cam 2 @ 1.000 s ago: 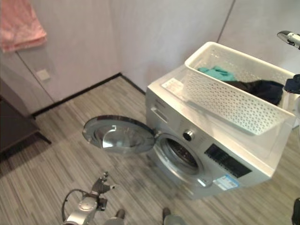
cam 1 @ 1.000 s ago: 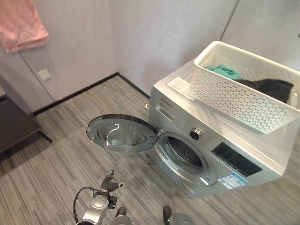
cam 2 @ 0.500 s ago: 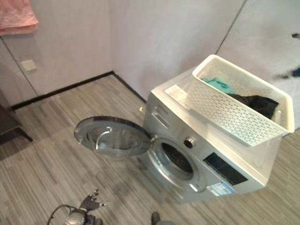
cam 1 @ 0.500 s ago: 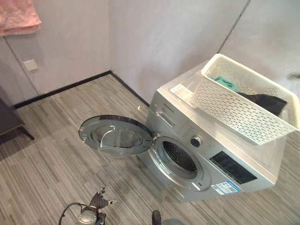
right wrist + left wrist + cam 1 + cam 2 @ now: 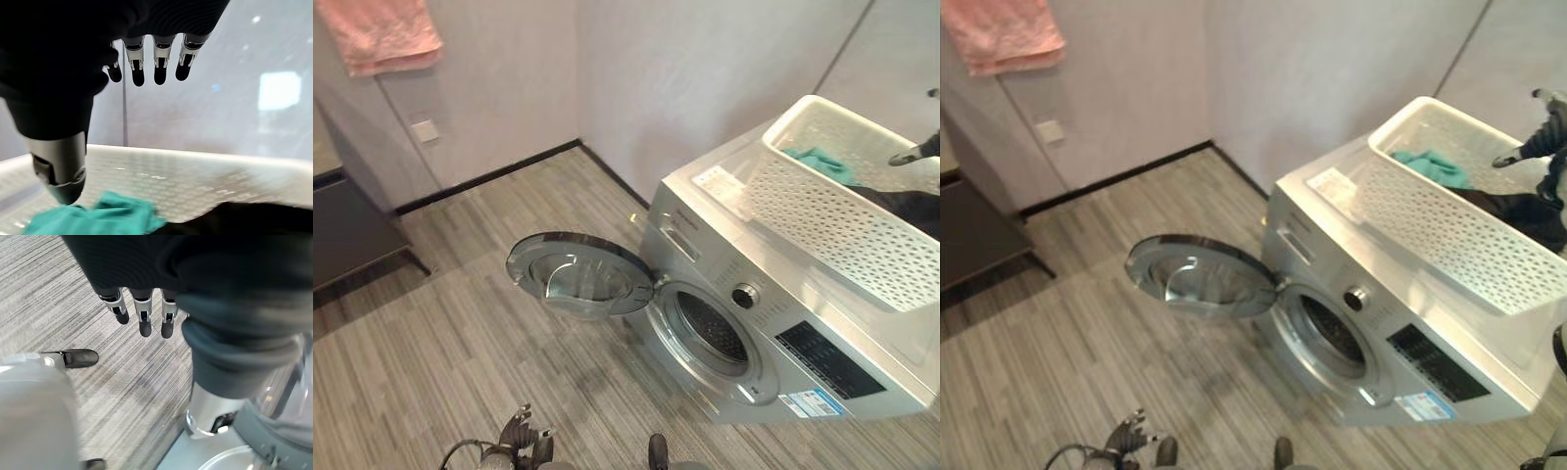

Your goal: Grab the laundry basket,head to the washer,open it,put in the laundry and shut it.

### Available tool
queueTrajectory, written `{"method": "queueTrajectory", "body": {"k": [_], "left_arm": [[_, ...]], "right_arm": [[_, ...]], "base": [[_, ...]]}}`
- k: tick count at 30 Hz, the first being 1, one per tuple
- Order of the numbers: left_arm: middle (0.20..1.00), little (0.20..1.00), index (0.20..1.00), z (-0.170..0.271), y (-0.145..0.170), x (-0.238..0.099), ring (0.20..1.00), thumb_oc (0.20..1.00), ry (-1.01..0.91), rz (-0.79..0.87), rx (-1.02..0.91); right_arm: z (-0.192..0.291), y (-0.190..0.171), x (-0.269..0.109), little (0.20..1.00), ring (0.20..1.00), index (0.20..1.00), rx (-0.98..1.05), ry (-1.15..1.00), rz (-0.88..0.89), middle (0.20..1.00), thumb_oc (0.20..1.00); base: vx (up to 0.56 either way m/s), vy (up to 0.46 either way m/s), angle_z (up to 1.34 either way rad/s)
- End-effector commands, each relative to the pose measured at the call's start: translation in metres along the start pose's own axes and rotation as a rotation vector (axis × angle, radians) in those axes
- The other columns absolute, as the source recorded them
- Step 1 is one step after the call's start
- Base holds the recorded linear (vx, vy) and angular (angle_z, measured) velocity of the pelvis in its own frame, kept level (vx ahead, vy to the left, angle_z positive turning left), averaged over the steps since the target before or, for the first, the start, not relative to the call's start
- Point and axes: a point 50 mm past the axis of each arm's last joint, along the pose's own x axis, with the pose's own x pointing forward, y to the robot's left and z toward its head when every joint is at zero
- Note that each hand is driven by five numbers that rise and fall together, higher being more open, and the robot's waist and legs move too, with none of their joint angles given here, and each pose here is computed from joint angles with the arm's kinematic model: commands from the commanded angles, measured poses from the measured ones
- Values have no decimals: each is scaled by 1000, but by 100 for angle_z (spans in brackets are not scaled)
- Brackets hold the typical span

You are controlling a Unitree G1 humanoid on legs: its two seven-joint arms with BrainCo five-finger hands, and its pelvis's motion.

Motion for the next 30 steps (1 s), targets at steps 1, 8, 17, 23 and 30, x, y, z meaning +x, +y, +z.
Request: {"method": "queueTrajectory", "body": {"k": [1,8,17,23,30], "left_arm": [[1000,1000,1000,37,1,7,1000,1000,-134,-35,48],[1000,1000,1000,39,-5,9,1000,1000,-139,-58,71],[1000,1000,1000,26,7,7,1000,1000,-89,-22,66],[1000,1000,1000,40,25,9,1000,1000,-117,2,100],[1000,1000,1000,38,22,7,1000,1000,-125,-18,130]], "right_arm": [[-31,-36,-8,1000,1000,1000,46,92,-79,1000,1000],[-31,-16,-5,1000,1000,1000,10,111,12,1000,1000],[-26,-6,-6,1000,1000,1000,-44,67,96,1000,1000],[-23,-5,-8,1000,1000,1000,-34,37,108,1000,1000],[-66,-6,-19,1000,1000,1000,66,182,54,1000,1000]], "base": [[74,-131,44],[20,-52,2],[24,-49,-7],[-8,-165,9],[102,204,21]]}}
